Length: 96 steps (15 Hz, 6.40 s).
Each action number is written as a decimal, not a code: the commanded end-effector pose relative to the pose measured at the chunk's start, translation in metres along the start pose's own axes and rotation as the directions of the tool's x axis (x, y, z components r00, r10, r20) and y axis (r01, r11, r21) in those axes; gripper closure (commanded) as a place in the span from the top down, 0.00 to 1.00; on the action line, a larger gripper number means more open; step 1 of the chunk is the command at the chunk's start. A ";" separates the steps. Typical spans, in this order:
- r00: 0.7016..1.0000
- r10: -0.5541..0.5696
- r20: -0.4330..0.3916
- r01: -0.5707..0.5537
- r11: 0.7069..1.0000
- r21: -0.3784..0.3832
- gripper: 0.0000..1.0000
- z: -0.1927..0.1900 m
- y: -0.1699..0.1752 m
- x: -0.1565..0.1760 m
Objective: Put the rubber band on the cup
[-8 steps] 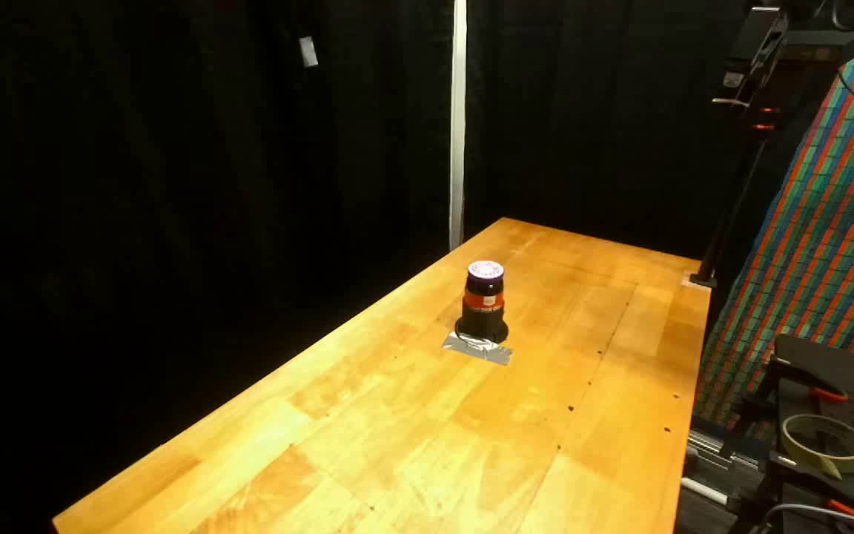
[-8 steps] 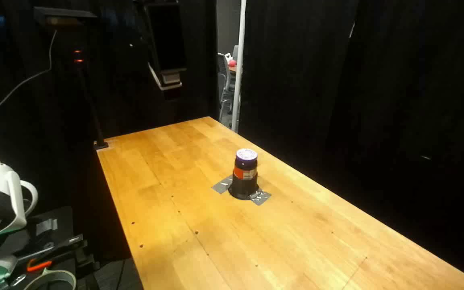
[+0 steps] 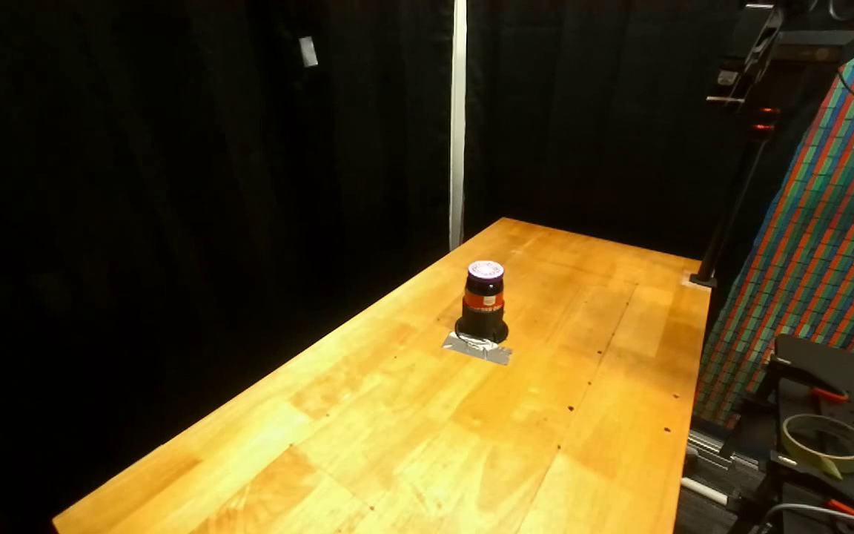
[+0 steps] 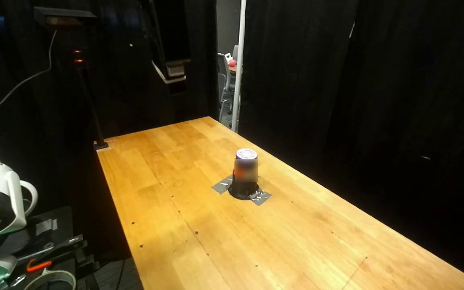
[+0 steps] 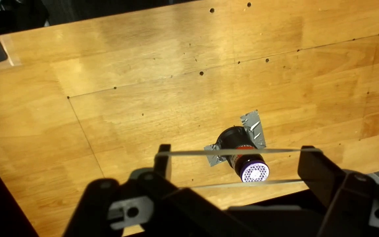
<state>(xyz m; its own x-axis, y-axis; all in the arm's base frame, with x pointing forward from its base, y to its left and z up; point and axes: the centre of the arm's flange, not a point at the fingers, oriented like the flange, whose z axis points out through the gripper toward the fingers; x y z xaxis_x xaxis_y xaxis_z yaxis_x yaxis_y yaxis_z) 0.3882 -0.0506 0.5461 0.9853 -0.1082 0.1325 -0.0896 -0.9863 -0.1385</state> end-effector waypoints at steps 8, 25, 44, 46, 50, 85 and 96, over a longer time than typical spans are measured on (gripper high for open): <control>0.992 -0.121 -0.018 0.118 0.986 -0.121 1.00 0.099 -0.100 0.161; 0.992 -0.124 -0.001 0.124 0.992 -0.035 1.00 0.293 -0.137 0.243; 0.993 -0.112 -0.041 0.112 0.994 -0.020 1.00 0.347 -0.132 0.240; 0.992 -0.114 -0.054 0.113 0.993 -0.023 1.00 0.350 -0.132 0.241; 0.993 -0.120 -0.017 0.120 0.993 -0.022 1.00 0.358 -0.129 0.233; 0.978 -0.060 -0.201 0.078 0.994 0.081 0.06 0.305 -0.093 0.097; 0.880 -0.022 -0.475 0.127 0.974 0.190 0.00 0.303 -0.104 0.063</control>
<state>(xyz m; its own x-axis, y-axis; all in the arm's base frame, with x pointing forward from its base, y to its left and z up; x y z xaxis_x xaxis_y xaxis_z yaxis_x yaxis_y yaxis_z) 0.5287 0.1020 0.2906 0.8340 -0.1462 0.5321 0.0234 -0.9541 -0.2987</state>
